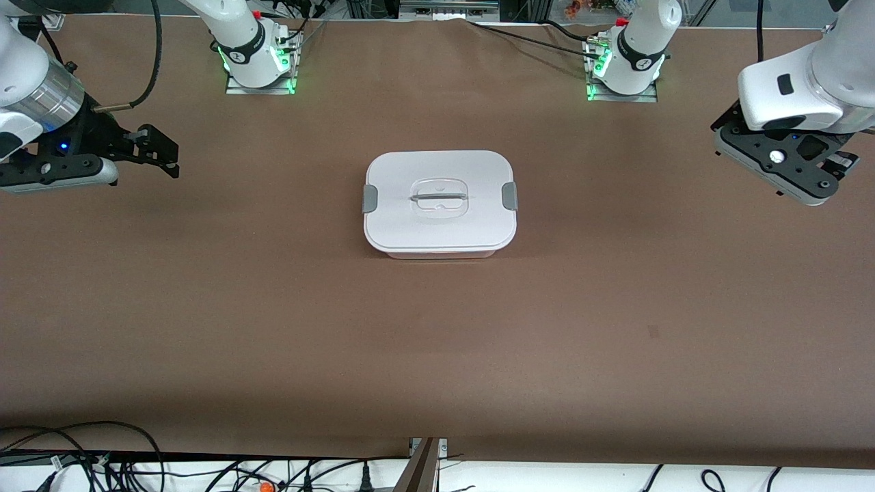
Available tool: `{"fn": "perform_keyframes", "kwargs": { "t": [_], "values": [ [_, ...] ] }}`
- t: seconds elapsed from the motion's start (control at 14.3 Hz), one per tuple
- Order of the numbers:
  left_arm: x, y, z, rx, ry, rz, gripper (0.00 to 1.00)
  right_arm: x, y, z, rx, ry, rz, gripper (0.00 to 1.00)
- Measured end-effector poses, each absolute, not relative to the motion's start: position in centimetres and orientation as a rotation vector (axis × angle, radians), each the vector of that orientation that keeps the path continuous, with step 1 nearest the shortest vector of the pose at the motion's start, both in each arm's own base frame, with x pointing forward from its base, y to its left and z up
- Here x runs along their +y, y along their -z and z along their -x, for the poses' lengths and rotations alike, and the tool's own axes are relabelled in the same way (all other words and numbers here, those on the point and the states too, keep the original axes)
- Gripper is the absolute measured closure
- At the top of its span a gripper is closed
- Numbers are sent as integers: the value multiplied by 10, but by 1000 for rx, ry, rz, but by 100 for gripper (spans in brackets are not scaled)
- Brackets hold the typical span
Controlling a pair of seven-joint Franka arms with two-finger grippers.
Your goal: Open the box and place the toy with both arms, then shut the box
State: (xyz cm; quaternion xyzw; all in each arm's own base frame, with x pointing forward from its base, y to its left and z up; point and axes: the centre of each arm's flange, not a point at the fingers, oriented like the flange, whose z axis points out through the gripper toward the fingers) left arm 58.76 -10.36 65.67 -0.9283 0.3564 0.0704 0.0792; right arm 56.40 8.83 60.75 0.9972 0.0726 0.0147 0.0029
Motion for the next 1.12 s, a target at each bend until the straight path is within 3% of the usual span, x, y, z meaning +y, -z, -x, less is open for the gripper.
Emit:
{"fn": "perform_keyframes", "kwargs": {
  "t": [0.35,0.77,1.12],
  "values": [
    [-63,-631,-597,645,-118,3039,0,89,-607,-564,228,-46,-3127,0],
    [-3,-599,-557,-41,-38,3158,0,89,-607,-564,228,-46,-3127,0],
    [-18,-590,-546,-110,-52,3153,0,89,-607,-564,228,-46,-3128,0]
  ]
}}
